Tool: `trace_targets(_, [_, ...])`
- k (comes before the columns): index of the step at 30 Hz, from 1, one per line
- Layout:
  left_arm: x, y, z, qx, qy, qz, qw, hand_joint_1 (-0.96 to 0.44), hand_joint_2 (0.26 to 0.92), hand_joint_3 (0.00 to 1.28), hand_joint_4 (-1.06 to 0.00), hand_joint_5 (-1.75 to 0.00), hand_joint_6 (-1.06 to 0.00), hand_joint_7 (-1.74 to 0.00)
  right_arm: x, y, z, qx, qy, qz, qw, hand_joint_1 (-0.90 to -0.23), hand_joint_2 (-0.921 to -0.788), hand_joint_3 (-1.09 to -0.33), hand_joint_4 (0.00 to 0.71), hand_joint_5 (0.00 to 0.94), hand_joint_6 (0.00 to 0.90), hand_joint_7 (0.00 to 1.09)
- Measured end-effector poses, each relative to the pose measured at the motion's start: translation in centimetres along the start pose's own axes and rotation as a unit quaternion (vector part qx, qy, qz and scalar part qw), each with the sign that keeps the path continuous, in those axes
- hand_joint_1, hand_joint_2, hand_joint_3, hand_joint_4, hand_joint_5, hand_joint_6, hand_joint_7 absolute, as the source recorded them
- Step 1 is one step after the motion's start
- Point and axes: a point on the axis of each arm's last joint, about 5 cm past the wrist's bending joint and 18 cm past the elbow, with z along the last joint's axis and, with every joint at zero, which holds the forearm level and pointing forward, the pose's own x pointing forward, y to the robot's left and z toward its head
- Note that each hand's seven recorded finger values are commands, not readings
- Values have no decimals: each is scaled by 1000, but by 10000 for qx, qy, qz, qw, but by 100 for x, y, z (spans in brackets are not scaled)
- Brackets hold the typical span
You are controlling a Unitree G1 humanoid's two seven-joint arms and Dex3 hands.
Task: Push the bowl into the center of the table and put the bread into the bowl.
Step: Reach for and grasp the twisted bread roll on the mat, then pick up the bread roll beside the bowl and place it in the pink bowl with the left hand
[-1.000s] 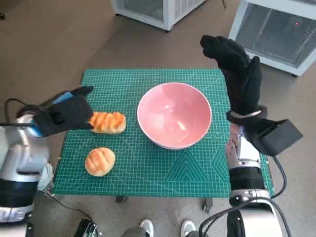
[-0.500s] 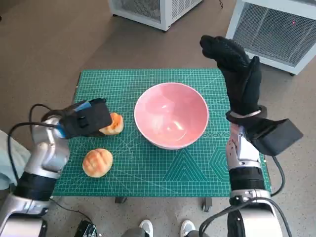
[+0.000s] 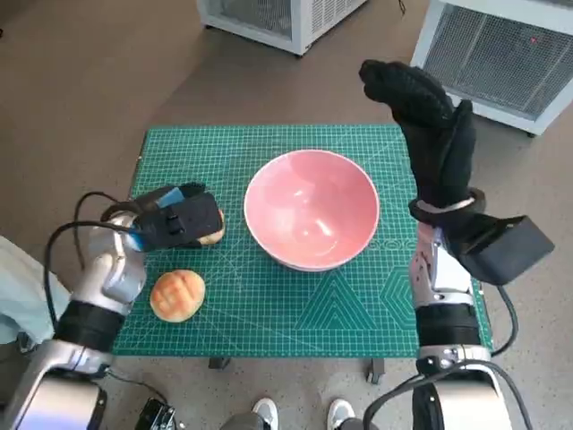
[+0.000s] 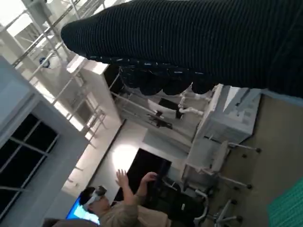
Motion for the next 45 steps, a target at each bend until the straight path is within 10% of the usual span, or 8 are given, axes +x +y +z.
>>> trace_targets(2, [21,-23,-7,27,-58,119,9999,-32,832,15,-724,-99,-775,-85,-14,-5,4,-15,-2,-3,10000,-693,-921,-784,259,1,122,507])
trace_targets(5, [49,-47,-23,75,-151,310,9994,-8,897,41,-745,-893,-655,-823,-33,-18,9,-40,3,-10,10000,-692,-921,-783,260,1,121,509])
trace_targets(8, [71,-68,-41,117,-264,457,9985,-2,906,36,-763,-1088,-674,-937,-43,-31,13,-64,11,-13,10000,-692,-921,-782,261,2,120,509])
trace_targets(29, [-22,127,35,-20,-881,900,9920,2,920,26,-763,-1118,-656,-1100,-49,-55,40,-117,-51,-32,9999,-685,-921,-777,266,3,125,507])
trace_targets(45, [-661,673,443,-353,-2730,2655,9240,2,917,28,-770,-1086,-650,-1134,-70,-72,38,-91,-51,-92,9999,-680,-921,-773,266,2,123,490])
